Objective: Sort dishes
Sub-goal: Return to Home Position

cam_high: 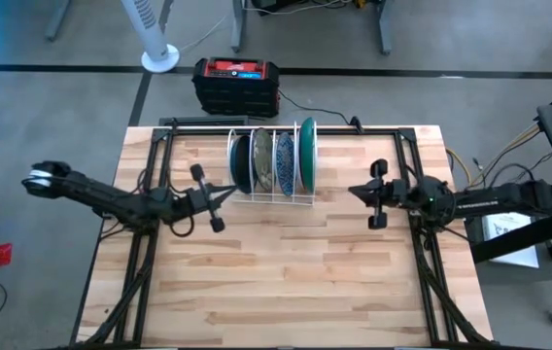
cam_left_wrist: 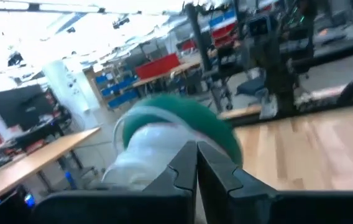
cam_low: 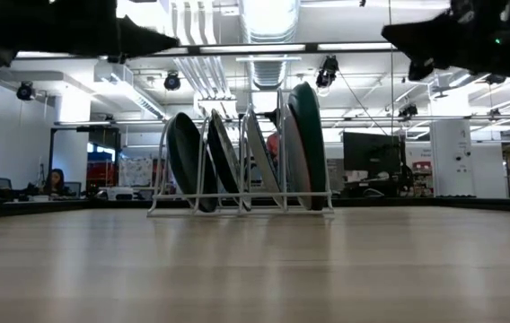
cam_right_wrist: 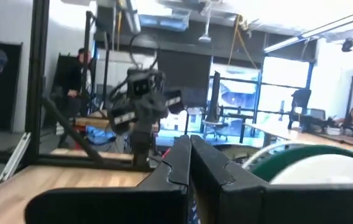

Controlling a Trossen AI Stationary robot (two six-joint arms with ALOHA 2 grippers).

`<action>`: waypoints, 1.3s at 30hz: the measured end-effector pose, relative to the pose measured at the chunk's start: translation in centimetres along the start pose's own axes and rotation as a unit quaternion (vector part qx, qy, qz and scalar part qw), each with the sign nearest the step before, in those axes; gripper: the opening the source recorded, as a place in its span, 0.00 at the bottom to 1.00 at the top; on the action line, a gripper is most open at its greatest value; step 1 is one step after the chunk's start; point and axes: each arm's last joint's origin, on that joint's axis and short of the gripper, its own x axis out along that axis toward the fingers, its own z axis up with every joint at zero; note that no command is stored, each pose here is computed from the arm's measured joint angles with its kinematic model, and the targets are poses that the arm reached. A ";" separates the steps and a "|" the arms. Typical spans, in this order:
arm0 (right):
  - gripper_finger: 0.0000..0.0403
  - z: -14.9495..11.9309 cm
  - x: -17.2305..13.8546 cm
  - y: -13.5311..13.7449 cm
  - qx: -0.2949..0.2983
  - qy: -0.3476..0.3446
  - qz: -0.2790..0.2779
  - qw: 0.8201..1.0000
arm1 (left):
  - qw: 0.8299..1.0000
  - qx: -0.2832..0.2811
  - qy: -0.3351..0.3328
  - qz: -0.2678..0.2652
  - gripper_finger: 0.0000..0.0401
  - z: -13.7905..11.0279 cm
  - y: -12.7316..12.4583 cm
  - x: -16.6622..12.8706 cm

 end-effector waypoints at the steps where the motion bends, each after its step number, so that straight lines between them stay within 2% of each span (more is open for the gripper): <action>1: 0.00 -0.2 -0.4 0.0 0.001 -0.006 -0.002 1.000 | 1.000 0.003 0.007 0.003 0.00 -0.4 0.1 -0.3; 6: 0.00 0.0 -1.6 -0.1 0.005 -0.009 -0.006 1.000 | 1.000 0.003 0.009 -0.004 0.00 -1.5 0.2 -1.4; 10: 0.00 0.9 -2.3 -0.1 -0.001 -0.040 -0.007 0.999 | 1.000 0.009 0.025 -0.012 0.00 -2.9 0.2 -2.3; 13: 0.00 1.6 -2.9 -0.1 -0.004 -0.066 -0.001 0.998 | 0.999 -0.006 0.034 0.000 0.00 -3.8 0.4 -3.0; 18: 0.00 2.4 -4.0 -0.1 0.001 -0.095 0.011 0.995 | 0.998 -0.028 0.044 0.035 0.00 -4.9 0.9 -4.1; 22: 0.00 2.1 -4.8 0.0 0.009 -0.078 0.018 0.997 | 0.996 -0.029 0.050 0.068 0.00 -5.4 1.3 -4.6; 27: 0.00 1.4 -4.9 0.5 0.017 -0.048 0.094 0.994 | 0.990 -0.009 0.069 0.122 0.00 -5.6 1.7 -4.8; 30: 0.00 1.1 -4.9 0.7 0.016 -0.033 0.124 0.992 | 0.982 0.006 0.090 0.164 0.00 -5.7 2.0 -4.9; 32: 0.00 0.9 -4.9 0.7 0.011 -0.023 0.125 0.992 | 0.973 0.014 0.109 0.202 0.00 -5.9 2.2 -5.0; 36: 0.00 0.7 -4.9 0.8 0.007 -0.013 0.124 0.992 | 0.960 0.030 0.133 0.244 0.00 -6.1 2.4 -5.1; 38: 0.00 0.6 -4.9 0.8 0.006 -0.008 0.124 0.992 | 0.945 0.039 0.152 0.287 0.00 -6.1 2.6 -5.3; 39: 0.00 0.5 -4.9 0.8 0.007 -0.003 0.125 0.992 | 0.929 0.050 0.172 0.324 0.00 -6.2 2.9 -5.4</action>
